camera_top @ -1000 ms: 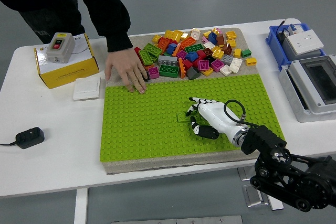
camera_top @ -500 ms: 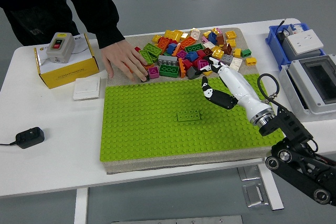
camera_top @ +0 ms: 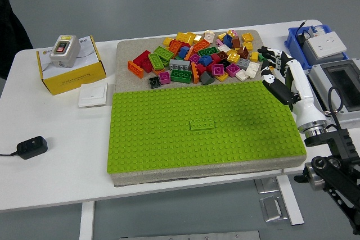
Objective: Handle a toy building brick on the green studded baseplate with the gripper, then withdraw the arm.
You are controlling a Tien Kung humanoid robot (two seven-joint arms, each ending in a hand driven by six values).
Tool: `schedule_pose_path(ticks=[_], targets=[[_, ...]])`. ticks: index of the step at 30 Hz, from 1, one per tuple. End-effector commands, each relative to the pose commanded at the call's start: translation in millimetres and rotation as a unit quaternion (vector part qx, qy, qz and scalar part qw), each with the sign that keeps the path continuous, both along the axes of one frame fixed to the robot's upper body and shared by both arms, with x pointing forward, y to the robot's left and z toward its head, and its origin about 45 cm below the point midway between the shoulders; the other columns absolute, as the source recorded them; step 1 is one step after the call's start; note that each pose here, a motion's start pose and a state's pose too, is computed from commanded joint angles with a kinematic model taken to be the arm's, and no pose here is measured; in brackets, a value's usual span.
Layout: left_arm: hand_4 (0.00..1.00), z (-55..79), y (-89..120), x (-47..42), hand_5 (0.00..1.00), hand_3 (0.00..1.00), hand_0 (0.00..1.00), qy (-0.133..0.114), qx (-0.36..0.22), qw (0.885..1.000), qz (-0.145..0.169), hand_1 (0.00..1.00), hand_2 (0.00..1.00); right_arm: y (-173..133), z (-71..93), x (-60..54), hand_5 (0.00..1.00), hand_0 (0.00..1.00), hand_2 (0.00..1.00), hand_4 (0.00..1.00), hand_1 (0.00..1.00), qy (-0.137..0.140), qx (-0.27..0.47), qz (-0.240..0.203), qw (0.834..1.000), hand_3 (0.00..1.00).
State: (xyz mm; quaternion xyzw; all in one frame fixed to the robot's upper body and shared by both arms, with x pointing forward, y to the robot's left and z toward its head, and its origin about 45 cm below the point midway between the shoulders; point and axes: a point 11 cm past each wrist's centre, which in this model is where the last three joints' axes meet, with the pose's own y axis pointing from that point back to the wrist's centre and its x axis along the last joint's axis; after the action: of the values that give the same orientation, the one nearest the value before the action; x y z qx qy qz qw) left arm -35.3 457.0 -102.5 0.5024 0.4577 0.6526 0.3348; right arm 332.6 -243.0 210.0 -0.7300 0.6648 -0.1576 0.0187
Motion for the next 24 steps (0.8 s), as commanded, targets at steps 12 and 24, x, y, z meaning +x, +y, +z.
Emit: schedule_pose_path(ticks=[12, 24], targets=[[0.417, -2.4, -6, 1.9, 0.425, 0.727, 0.682, 0.004, -0.006, 1.000, -0.011, 0.689, 0.664, -20, -6.8, -2.4, 0.469, 0.466, 0.554, 0.538, 0.445, 0.001, 0.173, -0.043, 0.984, 0.625], [0.416, -4.3, -11, -1.1, 0.424, 0.725, 0.682, 0.005, -0.009, 1.000, -0.004, 0.689, 0.663, -12, -12.5, -4.1, 0.478, 0.363, 0.527, 0.567, 0.380, 0.025, 0.201, -0.030, 0.979, 0.608]])
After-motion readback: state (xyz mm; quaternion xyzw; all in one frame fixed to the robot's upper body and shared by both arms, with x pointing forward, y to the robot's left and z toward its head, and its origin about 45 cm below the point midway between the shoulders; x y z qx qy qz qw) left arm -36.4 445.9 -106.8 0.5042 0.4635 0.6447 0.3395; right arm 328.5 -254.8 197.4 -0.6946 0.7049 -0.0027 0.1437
